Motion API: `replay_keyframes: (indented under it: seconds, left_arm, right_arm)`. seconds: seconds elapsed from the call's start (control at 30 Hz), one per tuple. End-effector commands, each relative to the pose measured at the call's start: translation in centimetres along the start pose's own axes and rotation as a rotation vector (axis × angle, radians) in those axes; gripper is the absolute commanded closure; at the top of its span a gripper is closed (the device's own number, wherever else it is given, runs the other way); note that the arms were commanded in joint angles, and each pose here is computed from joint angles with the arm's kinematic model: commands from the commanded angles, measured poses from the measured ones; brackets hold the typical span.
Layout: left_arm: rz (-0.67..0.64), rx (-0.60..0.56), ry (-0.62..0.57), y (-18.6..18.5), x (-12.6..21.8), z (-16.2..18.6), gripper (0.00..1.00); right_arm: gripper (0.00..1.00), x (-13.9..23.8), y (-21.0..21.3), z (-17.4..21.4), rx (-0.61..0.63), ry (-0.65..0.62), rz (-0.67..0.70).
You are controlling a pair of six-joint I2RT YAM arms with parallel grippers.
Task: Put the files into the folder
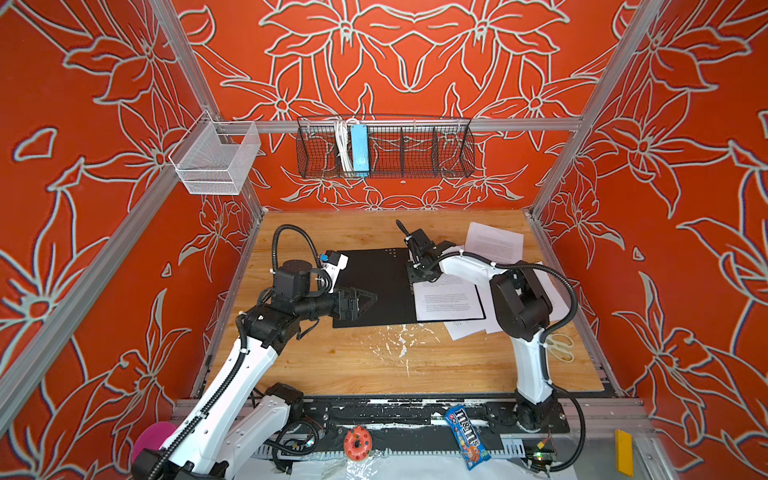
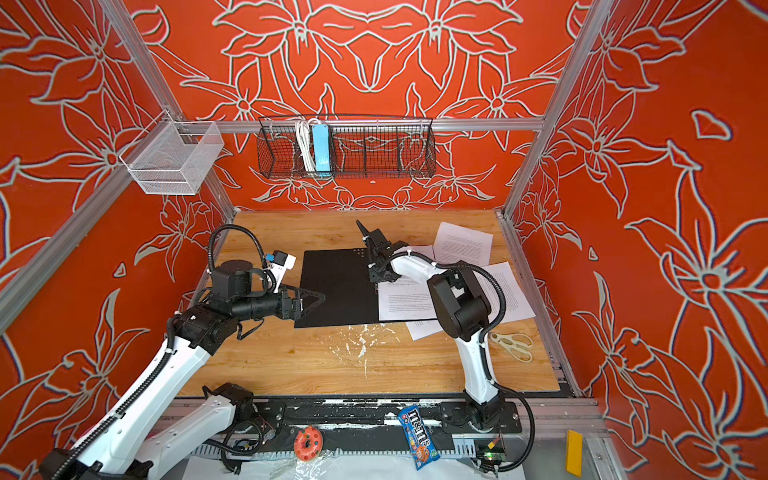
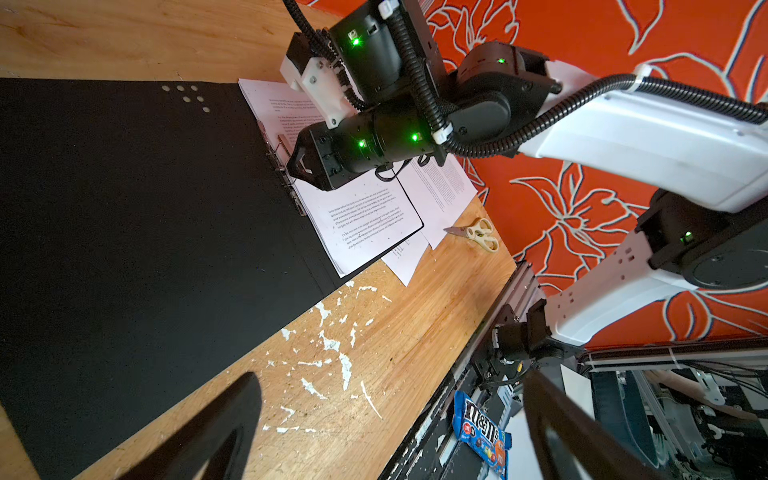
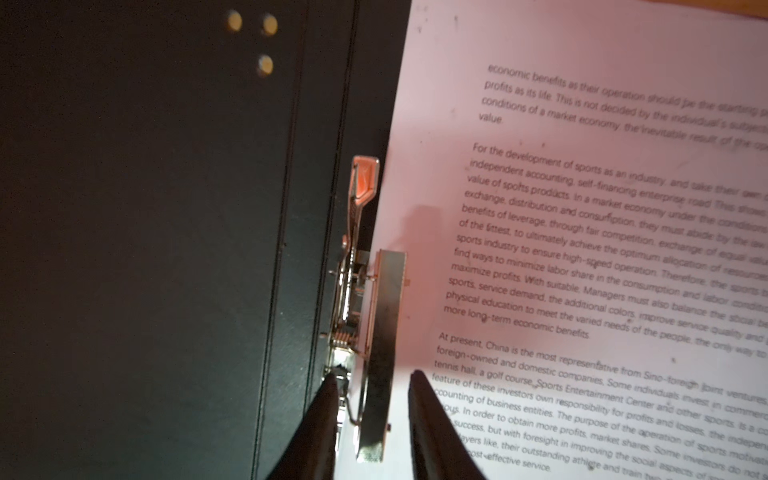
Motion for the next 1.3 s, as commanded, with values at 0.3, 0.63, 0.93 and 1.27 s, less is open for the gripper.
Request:
replay_keyframes:
  seconds: [0.3, 0.63, 0.93, 1.27]
  left_arm:
    - [0.012, -0.023, -0.004, -0.2, 0.1, 0.0, 0.02]
    - [0.018, -0.025, -0.005, -0.3, 0.2, 0.1, 0.02]
    - [0.020, -0.025, -0.006, -0.3, 0.2, 0.1, 0.02]
    - [0.023, -0.033, -0.011, -0.4, 0.3, 0.0, 0.02]
  right_arm:
    - [0.76, -0.7, -0.2, -0.7, -0.001, 0.013, 0.023]
    - [0.78, -0.9, -0.6, -0.7, -0.004, 0.020, 0.036]
    - [0.87, -0.8, -0.1, -0.8, -0.033, 0.021, 0.000]
    - [0.93, 1.4, 1.3, -1.8, -0.145, -0.046, -0.038]
Point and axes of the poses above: each gripper's point midway between its finger pads, its own x axis back along the fingers, its own y axis along the line the jaws close on, z = x × y, the point moved 6 cm from there along x, back along the fingers, and after that the axes turned 2 degrees about x, right-handed, at the moved point
